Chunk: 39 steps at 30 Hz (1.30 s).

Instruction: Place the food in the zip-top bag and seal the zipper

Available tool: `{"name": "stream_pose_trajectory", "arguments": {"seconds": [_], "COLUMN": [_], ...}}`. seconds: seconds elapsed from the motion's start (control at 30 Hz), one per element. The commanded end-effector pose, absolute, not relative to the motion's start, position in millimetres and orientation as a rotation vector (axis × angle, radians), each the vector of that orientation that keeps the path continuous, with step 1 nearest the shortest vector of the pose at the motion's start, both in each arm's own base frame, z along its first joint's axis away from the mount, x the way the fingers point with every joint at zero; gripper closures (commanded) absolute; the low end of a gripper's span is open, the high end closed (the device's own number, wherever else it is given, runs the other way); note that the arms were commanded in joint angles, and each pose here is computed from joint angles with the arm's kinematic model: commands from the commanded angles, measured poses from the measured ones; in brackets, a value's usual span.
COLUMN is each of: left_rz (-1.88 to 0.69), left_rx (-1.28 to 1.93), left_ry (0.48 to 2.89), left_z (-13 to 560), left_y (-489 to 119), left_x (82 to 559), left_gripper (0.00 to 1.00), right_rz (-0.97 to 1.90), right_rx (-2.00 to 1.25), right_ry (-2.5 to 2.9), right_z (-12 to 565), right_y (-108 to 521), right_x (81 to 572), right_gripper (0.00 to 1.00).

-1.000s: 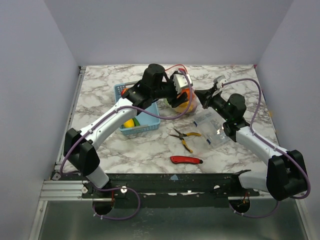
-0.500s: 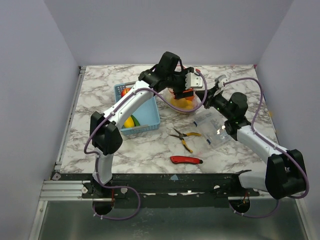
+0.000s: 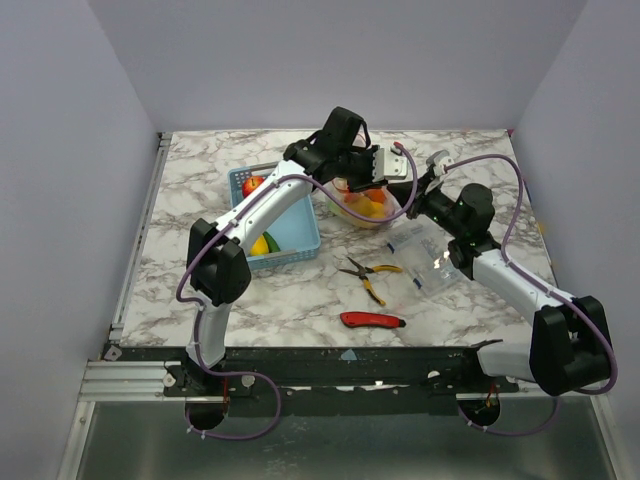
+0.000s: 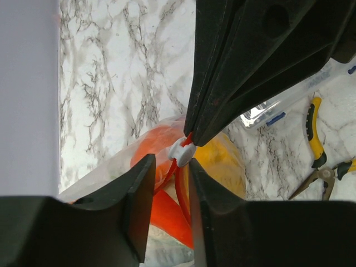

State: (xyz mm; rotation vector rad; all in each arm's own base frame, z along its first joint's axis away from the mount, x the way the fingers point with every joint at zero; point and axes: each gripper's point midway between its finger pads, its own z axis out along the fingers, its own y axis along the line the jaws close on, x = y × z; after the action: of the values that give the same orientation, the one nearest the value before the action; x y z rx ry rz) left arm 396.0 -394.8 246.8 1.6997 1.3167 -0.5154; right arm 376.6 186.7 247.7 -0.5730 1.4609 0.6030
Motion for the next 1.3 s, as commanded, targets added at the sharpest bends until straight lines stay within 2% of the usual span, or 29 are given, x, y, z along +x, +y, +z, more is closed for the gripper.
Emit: {"name": "stream_pose_trajectory", "arguments": {"seconds": [0.0, 0.1, 0.23, 0.4, 0.67, 0.73, 0.77, 0.8, 0.83, 0.97, 1.07, 1.27], "left_rz": [-0.514, -0.541, -0.585, -0.617, -0.690, -0.709, -0.713, -0.710, -0.706, -0.656, -0.663, -0.642], "left_rx": [1.680, 1.680, 1.660, 1.609, 1.589, 1.596, 1.599, 1.601, 1.598, 1.560, 1.560, 1.581], "left_ry": [1.308, 1.298, 1.295, 1.286, 1.294, 1.290, 1.289, 1.295, 1.307, 1.374, 1.393, 1.395], "left_z": [250, 253, 261, 272, 279, 280, 279, 278, 277, 267, 266, 260], "left_y": [-393, -393, -391, -389, -392, -392, -393, -392, -392, -385, -382, -378], "left_x": [400, 394, 389, 388, 381, 378, 377, 378, 380, 397, 406, 413], "left_gripper": [0.85, 1.00, 1.00, 1.00, 1.00, 1.00, 1.00, 1.00, 0.96, 0.57, 0.52, 0.52], "right_rz": [0.595, 0.564, 0.556, 0.675, 0.800, 0.807, 0.815, 0.815, 0.809, 0.760, 0.766, 0.772], "right_rx": [-0.586, -0.555, -0.528, -0.599, -0.645, -0.639, -0.638, -0.633, -0.624, -0.588, -0.604, -0.621], "right_ry": [1.430, 1.444, 1.474, 1.484, 1.464, 1.456, 1.456, 1.455, 1.457, 1.436, 1.425, 1.430], "right_z": [259, 255, 245, 233, 235, 238, 238, 240, 240, 243, 244, 242], "right_y": [186, 181, 173, 187, 202, 203, 205, 205, 204, 197, 198, 199], "right_x": [382, 387, 396, 388, 381, 384, 385, 388, 390, 389, 385, 385], "right_gripper": [1.00, 1.00, 0.97, 0.75, 0.66, 0.68, 0.78, 0.93, 0.99, 1.00, 1.00, 1.00]}}
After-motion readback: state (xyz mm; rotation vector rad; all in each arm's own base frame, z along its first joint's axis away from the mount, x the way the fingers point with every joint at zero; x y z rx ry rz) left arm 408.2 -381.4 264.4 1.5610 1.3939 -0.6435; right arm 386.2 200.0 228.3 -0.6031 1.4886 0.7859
